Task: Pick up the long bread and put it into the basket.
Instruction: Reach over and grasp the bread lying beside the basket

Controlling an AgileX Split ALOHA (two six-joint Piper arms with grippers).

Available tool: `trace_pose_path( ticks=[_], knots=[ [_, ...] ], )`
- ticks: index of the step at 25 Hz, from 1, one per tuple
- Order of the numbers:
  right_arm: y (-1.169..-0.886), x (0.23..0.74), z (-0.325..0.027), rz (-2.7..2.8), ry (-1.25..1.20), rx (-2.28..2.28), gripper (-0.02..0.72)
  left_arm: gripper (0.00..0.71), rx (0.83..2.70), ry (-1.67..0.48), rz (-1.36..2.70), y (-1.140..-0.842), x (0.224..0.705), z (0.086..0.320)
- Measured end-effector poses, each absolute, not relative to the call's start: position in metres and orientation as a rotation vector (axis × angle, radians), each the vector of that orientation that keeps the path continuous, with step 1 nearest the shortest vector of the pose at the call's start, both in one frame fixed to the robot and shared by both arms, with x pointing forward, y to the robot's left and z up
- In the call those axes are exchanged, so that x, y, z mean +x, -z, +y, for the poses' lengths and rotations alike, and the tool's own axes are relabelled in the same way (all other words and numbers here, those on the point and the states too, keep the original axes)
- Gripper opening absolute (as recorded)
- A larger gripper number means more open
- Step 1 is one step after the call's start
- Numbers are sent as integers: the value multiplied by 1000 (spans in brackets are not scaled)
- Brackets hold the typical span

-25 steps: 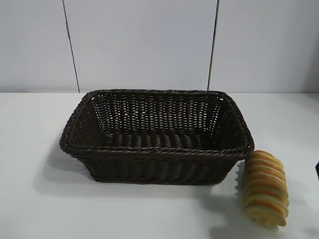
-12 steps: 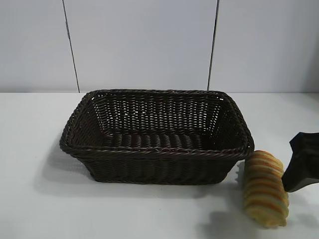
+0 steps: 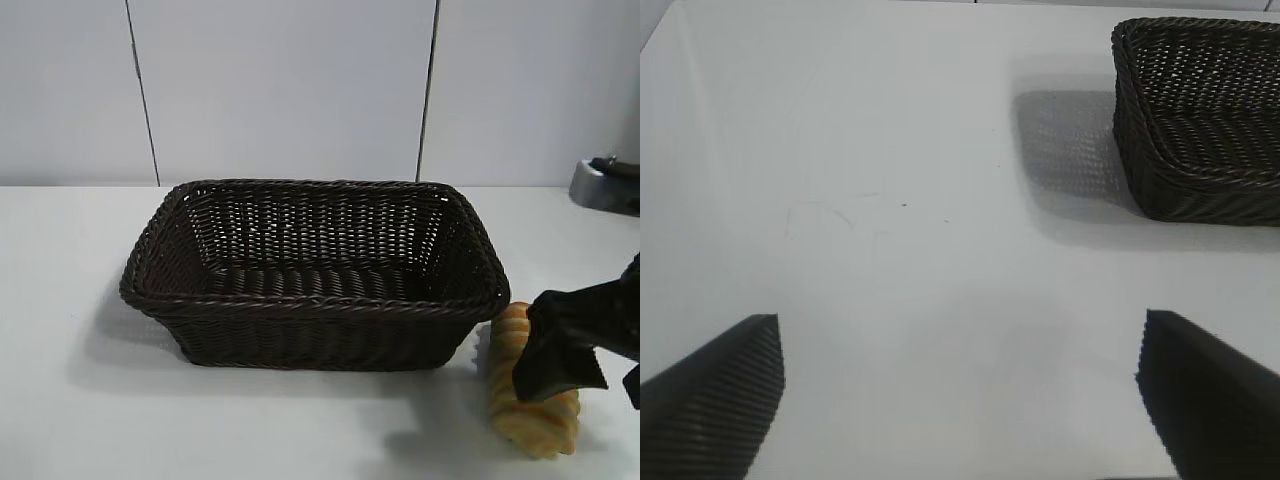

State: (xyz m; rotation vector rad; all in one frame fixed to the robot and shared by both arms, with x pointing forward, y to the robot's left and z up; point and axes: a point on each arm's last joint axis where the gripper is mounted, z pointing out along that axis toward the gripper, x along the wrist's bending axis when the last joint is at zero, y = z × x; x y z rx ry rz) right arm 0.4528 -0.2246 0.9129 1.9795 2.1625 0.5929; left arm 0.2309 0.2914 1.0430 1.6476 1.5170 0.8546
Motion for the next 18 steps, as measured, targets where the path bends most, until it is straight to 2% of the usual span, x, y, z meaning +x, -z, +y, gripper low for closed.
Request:
trace_pose_path(
  ticks=[5, 13, 15, 18],
  knots=[
    [-911, 467, -220, 2160, -593, 1982, 630, 694, 1648, -855, 1517, -1043, 231, 291],
    [-901, 474, -218, 2183, -545, 2004, 534, 694, 1648, -855, 1517, -1043, 231, 291],
    [-897, 475, -217, 2190, -527, 2013, 490, 694, 1648, -855, 1517, -1043, 231, 291],
    [-896, 475, -217, 2184, -525, 2024, 318, 694, 1648, -855, 1517, -1043, 231, 291]
  ],
)
